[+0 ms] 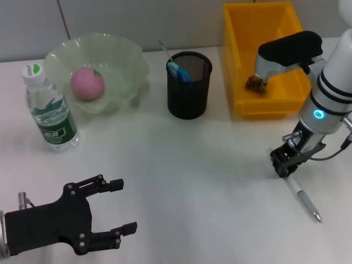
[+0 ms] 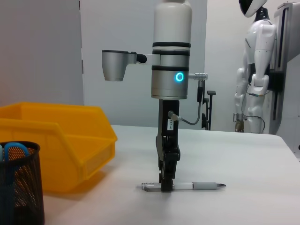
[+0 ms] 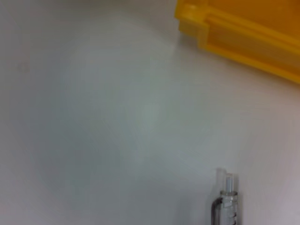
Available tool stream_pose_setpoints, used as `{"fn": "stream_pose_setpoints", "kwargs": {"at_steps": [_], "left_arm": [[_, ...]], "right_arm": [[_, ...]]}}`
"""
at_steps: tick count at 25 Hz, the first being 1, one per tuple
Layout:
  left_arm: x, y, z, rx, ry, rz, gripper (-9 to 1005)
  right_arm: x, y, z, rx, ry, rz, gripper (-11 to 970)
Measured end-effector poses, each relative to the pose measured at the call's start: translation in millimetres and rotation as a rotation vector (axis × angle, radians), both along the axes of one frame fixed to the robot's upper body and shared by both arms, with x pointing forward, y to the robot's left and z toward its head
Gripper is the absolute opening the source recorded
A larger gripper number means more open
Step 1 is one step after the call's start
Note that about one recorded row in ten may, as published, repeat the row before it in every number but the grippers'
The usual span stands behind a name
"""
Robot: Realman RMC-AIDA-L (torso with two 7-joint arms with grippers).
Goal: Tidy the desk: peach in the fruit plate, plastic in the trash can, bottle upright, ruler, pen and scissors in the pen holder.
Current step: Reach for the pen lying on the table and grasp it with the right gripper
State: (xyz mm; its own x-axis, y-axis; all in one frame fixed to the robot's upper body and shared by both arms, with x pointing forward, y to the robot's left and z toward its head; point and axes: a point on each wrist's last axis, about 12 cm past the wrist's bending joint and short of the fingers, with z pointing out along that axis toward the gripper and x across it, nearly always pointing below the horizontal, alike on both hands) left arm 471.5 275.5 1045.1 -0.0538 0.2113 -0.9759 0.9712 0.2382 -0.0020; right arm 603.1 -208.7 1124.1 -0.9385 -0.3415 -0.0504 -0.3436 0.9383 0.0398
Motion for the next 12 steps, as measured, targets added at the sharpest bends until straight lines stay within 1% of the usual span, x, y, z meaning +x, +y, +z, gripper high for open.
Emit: {"fn": "stream_pose_setpoints", "kwargs": {"at_steps": [4,12], "left_arm": [[0.4,0.0,0.2,0.0,-0.001,0.001,827],[0.6,0.1,0.4,-0.001,-0.002,0.002,827]], "right_arm": [[0.6,1.4,-0.3,-0.003,0.005,0.004,202],[1.5,1.0,0.8,-0.004,0.001,0.012,197]]}}
